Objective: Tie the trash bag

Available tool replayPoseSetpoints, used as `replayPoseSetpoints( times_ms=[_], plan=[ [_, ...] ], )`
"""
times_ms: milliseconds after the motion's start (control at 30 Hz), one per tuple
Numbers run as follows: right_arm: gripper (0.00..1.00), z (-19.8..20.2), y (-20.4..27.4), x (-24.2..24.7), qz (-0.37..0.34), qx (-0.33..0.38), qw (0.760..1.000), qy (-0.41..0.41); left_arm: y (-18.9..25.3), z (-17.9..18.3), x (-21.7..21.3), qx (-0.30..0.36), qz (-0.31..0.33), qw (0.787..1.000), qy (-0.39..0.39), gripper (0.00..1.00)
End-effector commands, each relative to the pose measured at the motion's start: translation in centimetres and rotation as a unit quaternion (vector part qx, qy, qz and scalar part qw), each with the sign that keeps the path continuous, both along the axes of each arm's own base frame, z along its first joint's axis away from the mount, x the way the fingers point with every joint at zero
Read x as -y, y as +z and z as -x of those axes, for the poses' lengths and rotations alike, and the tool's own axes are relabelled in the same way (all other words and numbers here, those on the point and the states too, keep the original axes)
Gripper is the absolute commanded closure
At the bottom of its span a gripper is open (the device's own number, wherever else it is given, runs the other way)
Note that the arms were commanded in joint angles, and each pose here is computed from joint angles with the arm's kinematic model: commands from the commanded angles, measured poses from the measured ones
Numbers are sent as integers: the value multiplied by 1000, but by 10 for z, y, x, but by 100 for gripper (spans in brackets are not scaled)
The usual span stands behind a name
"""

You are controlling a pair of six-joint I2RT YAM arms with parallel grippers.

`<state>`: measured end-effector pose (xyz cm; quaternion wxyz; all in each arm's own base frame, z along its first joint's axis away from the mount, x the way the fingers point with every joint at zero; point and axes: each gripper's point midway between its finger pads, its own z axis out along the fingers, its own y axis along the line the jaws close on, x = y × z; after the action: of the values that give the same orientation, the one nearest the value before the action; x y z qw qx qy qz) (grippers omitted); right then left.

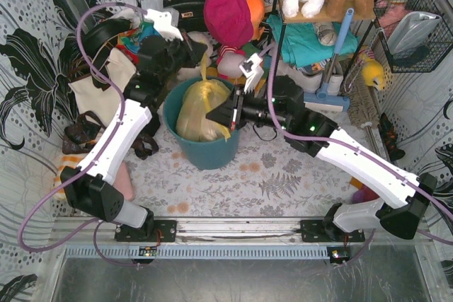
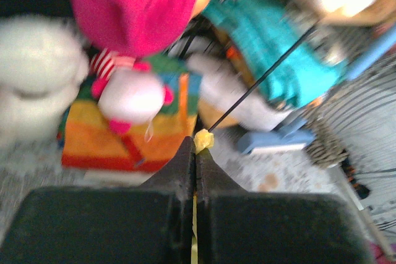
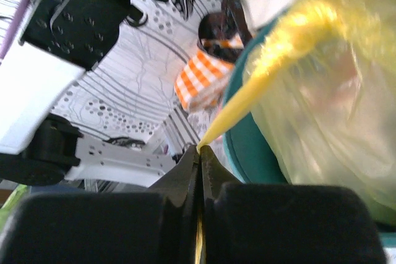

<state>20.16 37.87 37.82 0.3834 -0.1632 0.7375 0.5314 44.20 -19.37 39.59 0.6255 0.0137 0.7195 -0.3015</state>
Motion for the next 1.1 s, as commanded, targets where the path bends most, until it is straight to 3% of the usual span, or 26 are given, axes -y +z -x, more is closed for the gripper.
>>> replayPoseSetpoints(
  times_ms=[0, 100, 333, 400, 567, 700, 767, 967, 1067],
  plan=[
    [100, 12, -27, -9, -7, -41, 999, 30, -76, -23, -20, -60, -47, 995, 65, 100],
    [100, 11, -9, -8, -19, -23, 999, 31, -76, -29, -30, -64, -57, 993, 85, 100],
    [100, 6, 54, -9, -48, 41, 998, 28, 35, -11, -16, 39, 11, 998, 39, 100],
    [100, 6, 46, -7, -45, 32, 998, 25, 29, -7, -14, 32, 13, 999, 30, 100],
    [100, 12, -12, -6, -26, -32, 999, 25, -47, -13, -21, -35, -9, 998, 54, 100],
    [100, 16, -37, -6, -26, -67, 997, 27, -76, -17, -24, -54, -17, 996, 66, 100],
    [100, 15, -28, -7, -26, -55, 998, 29, -67, -21, -24, -47, -22, 996, 67, 100],
    [100, 9, 44, -12, -56, 23, 997, 39, 17, -14, -19, 25, -1, 999, 48, 100],
    [100, 10, 49, -9, -59, 31, 997, 36, 24, -8, -20, 33, 2, 998, 45, 100]
  ],
)
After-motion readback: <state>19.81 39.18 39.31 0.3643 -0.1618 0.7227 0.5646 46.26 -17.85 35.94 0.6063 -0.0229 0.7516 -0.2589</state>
